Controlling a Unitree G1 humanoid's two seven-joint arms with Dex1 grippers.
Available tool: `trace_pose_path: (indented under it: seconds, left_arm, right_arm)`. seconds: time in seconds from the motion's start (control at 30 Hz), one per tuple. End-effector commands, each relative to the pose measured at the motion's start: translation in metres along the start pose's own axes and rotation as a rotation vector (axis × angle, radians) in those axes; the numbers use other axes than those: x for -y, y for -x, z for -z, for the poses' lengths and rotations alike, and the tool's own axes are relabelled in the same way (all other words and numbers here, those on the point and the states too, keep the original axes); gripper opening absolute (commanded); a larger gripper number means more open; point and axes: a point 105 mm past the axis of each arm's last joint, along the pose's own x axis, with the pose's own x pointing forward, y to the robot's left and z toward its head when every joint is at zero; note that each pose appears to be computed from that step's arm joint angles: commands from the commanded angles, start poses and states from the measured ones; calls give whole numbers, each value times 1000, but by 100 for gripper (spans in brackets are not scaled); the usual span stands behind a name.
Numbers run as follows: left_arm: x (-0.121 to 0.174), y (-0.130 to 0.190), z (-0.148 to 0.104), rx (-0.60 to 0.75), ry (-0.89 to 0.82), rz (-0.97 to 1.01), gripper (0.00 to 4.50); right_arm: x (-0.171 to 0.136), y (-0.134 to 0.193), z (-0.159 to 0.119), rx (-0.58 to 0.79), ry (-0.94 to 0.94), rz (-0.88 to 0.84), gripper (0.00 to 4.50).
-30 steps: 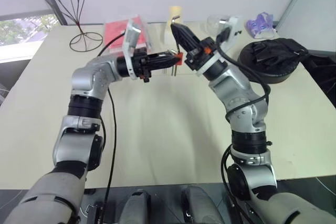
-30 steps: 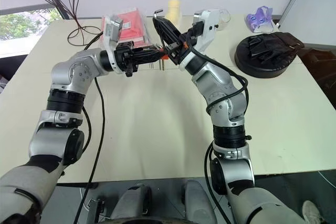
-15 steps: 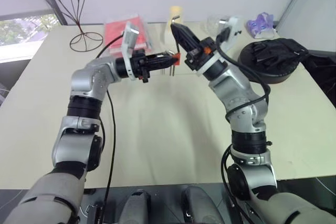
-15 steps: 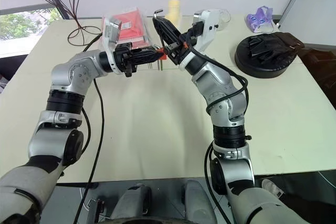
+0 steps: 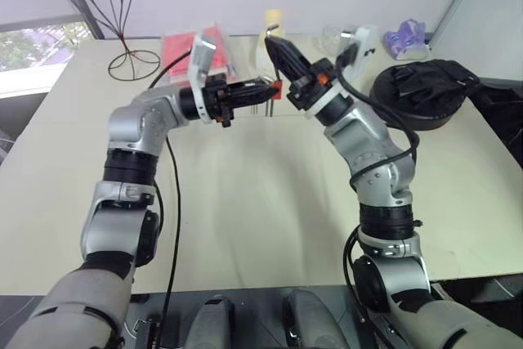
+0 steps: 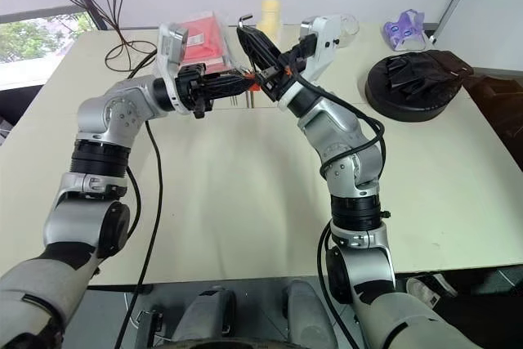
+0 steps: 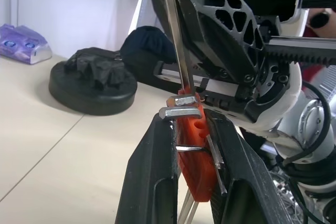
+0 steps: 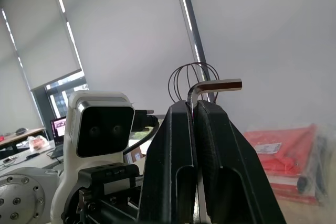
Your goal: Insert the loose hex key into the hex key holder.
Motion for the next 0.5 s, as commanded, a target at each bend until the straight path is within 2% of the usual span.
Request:
trace_pose_path:
  seconds: [0.03,0.5]
  left_arm:
    - [8,1,-12,20,-47,29,21]
    - [-1,0,-12,33,-64,-24,21]
  right_arm:
    - [-4,-2,-7,35,16,-15,3]
    - [-4,-2,-9,40,22,-18,3]
